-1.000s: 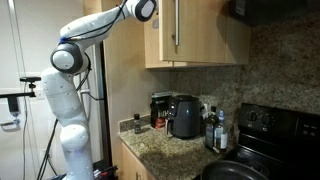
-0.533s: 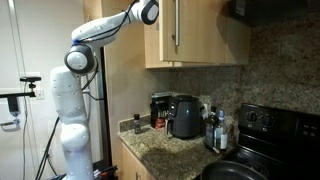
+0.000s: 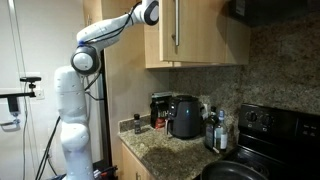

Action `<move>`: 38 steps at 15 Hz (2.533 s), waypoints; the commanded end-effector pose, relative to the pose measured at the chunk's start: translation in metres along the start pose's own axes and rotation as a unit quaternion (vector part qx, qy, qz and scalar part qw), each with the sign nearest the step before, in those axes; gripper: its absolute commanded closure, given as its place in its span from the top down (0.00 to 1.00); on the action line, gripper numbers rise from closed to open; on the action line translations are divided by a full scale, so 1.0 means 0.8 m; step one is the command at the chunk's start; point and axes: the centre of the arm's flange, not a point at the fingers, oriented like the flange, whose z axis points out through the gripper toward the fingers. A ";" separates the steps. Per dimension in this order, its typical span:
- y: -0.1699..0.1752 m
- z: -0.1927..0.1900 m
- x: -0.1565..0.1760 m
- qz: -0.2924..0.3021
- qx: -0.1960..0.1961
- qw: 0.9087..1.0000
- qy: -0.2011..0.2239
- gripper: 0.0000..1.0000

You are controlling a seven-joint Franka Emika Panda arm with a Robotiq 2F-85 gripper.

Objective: Pick up the bottle from the cabinet and put it on the counter, then close the cabinet door

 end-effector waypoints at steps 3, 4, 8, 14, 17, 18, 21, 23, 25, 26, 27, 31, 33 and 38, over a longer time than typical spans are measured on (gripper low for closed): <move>-0.014 0.036 0.044 0.010 -0.033 0.999 0.008 1.00; -0.017 0.039 0.046 0.009 -0.039 0.999 0.008 1.00; -0.027 0.059 0.057 0.010 -0.069 0.998 -0.003 1.00; -0.040 0.079 0.063 0.012 -0.078 0.997 -0.021 1.00; -0.042 0.078 0.063 0.022 -0.075 0.997 -0.013 1.00; -0.038 0.071 0.023 0.016 -0.069 0.997 -0.017 1.00; -0.041 0.069 0.026 0.020 -0.069 0.997 -0.010 1.00; -0.038 0.080 0.035 0.029 -0.077 0.997 -0.009 1.00; -0.037 0.089 0.038 0.033 -0.081 0.996 -0.011 1.00; -0.037 0.092 0.038 0.036 -0.085 0.996 -0.009 1.00; -0.037 0.094 0.039 0.037 -0.084 0.996 -0.009 1.00; -0.037 0.101 0.039 0.037 -0.099 0.994 0.003 0.99; -0.034 0.108 0.037 0.036 -0.102 0.994 0.003 0.75; -0.036 0.115 0.034 0.024 -0.107 0.994 0.014 0.43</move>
